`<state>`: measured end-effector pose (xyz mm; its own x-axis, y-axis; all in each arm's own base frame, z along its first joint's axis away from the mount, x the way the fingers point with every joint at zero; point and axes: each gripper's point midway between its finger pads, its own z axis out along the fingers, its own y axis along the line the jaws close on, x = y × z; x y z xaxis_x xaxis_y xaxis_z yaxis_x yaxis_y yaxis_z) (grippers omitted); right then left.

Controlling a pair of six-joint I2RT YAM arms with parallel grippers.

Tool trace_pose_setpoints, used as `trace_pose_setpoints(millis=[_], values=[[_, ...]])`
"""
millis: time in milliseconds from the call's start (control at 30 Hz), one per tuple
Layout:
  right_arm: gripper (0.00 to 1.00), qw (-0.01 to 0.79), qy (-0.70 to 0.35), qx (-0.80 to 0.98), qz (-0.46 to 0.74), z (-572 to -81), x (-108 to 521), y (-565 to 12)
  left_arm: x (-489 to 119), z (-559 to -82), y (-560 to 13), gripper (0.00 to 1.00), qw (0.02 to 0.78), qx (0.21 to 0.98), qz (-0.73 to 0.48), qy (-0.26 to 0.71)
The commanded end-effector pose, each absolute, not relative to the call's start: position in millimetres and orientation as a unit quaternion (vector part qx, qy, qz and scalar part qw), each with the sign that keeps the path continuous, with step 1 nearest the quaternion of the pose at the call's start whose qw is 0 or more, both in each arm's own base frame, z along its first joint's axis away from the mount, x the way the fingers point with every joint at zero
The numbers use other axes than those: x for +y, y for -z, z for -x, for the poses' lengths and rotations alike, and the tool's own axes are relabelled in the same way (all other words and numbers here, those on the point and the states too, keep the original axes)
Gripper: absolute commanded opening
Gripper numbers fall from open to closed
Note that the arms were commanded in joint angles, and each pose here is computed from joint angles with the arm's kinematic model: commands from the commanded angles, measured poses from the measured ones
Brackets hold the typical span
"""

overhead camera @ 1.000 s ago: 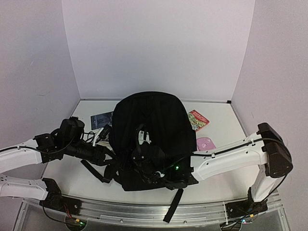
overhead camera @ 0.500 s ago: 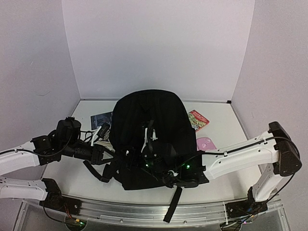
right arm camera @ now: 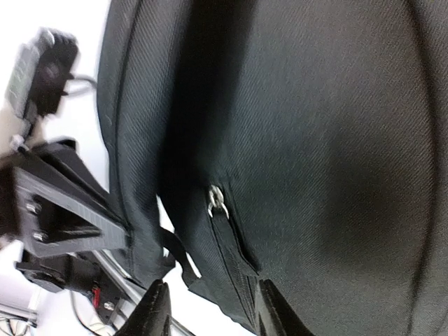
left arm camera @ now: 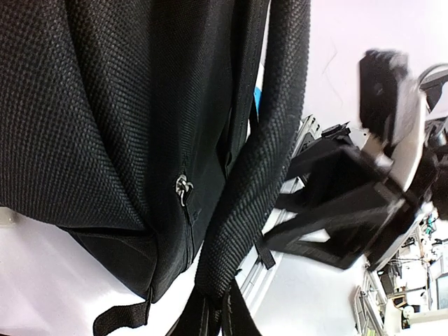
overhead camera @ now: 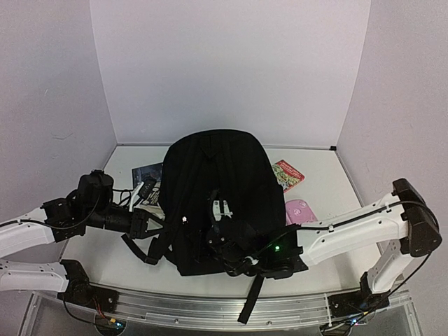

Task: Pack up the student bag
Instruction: Unzip the student bag at the center of the board.

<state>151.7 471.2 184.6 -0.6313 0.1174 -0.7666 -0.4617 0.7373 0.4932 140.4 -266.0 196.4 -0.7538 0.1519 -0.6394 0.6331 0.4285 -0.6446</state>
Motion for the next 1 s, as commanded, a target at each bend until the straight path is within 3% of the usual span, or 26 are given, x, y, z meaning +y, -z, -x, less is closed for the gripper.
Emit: trace_pose_setpoints(millis=[0,400,633,967], values=[[0.35,0.412,-0.33,0.842,0.113,-151,487,-174,-266,-142,-206,0.0,0.272,0.795,-0.248,0.482],[0.27,0.409,-0.311,0.85,0.118,-155,501,-156,-266,-141,-209,0.0,0.273,0.792,-0.247,0.488],[0.01,0.404,-0.302,0.855,0.117,-155,500,-149,-265,-142,-213,0.0,0.278,0.79,-0.239,0.492],[0.0,0.342,-0.32,0.876,0.119,-133,477,-129,-261,-146,-227,0.0,0.301,0.783,-0.217,0.499]])
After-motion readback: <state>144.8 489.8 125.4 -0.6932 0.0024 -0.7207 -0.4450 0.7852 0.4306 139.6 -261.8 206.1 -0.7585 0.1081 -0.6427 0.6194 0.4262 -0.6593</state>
